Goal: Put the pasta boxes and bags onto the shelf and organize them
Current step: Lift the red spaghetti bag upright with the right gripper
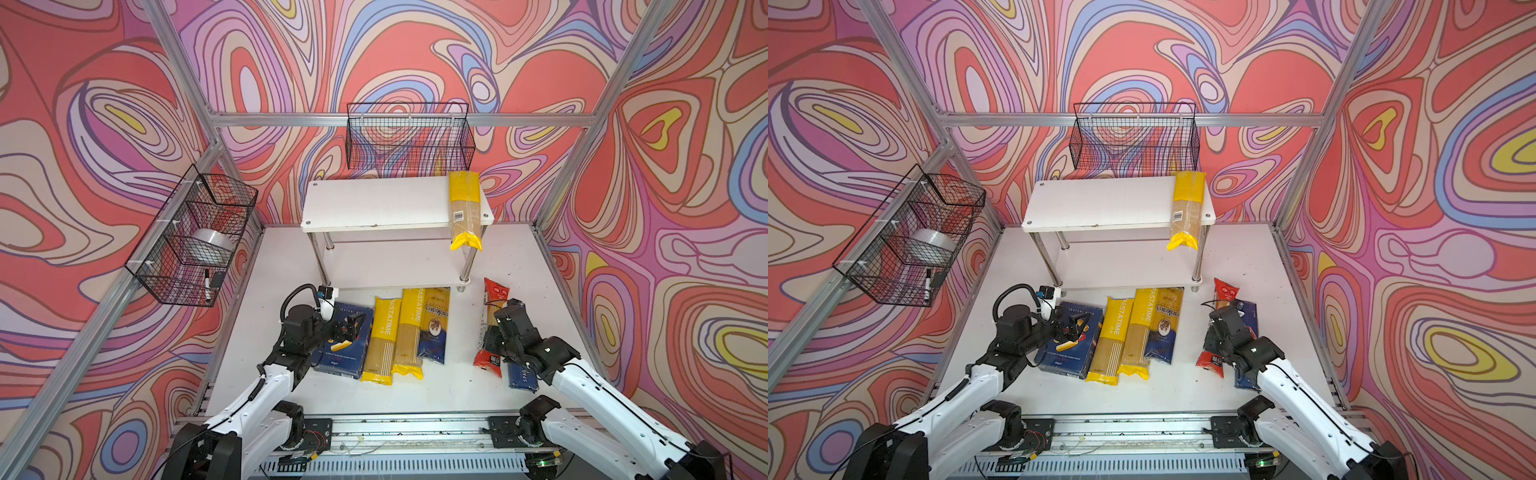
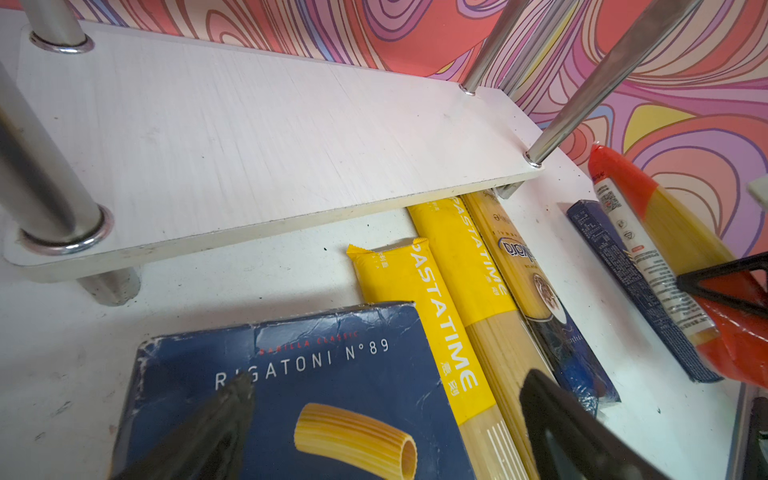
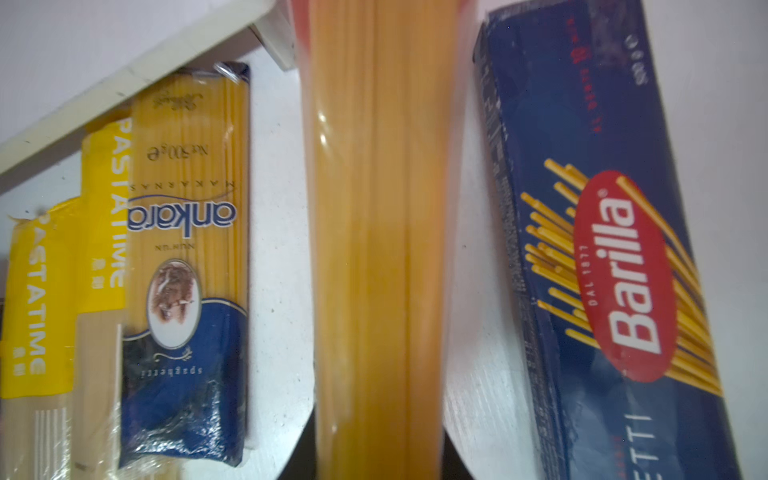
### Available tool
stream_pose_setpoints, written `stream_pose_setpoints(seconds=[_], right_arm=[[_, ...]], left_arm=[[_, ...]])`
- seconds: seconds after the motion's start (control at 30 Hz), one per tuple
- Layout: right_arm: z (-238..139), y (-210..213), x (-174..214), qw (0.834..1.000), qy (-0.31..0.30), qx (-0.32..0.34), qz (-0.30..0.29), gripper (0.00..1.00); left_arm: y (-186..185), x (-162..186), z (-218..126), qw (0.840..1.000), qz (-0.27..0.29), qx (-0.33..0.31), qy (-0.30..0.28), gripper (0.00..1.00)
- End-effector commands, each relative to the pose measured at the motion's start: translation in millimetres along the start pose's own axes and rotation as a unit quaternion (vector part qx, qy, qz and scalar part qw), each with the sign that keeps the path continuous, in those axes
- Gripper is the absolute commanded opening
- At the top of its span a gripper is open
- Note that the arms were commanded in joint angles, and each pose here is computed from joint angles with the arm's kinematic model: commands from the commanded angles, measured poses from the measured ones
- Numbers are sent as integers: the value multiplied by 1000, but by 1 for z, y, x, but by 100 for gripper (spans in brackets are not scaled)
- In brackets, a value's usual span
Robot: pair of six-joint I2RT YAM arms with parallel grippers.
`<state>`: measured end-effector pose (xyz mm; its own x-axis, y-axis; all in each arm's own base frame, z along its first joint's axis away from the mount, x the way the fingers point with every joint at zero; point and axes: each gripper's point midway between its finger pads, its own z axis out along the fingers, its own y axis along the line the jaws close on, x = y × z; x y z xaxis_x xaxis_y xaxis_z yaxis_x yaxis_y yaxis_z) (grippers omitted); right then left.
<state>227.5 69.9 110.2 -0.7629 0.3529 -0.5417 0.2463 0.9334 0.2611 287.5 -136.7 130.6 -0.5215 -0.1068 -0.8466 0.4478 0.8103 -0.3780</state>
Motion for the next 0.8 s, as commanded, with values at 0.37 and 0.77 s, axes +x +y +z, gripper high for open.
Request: stream_pose_setpoints(seconds=[0.37,0.77], right_arm=[[-74,35,-105,991,-134,1,-27,0],[-161,71,-176,979,-194,-28,-53,0]], left_arm=[[2,-3,0,1000,6,-12,7,100],[-17,-9,-7,999,20,31,-1,100]])
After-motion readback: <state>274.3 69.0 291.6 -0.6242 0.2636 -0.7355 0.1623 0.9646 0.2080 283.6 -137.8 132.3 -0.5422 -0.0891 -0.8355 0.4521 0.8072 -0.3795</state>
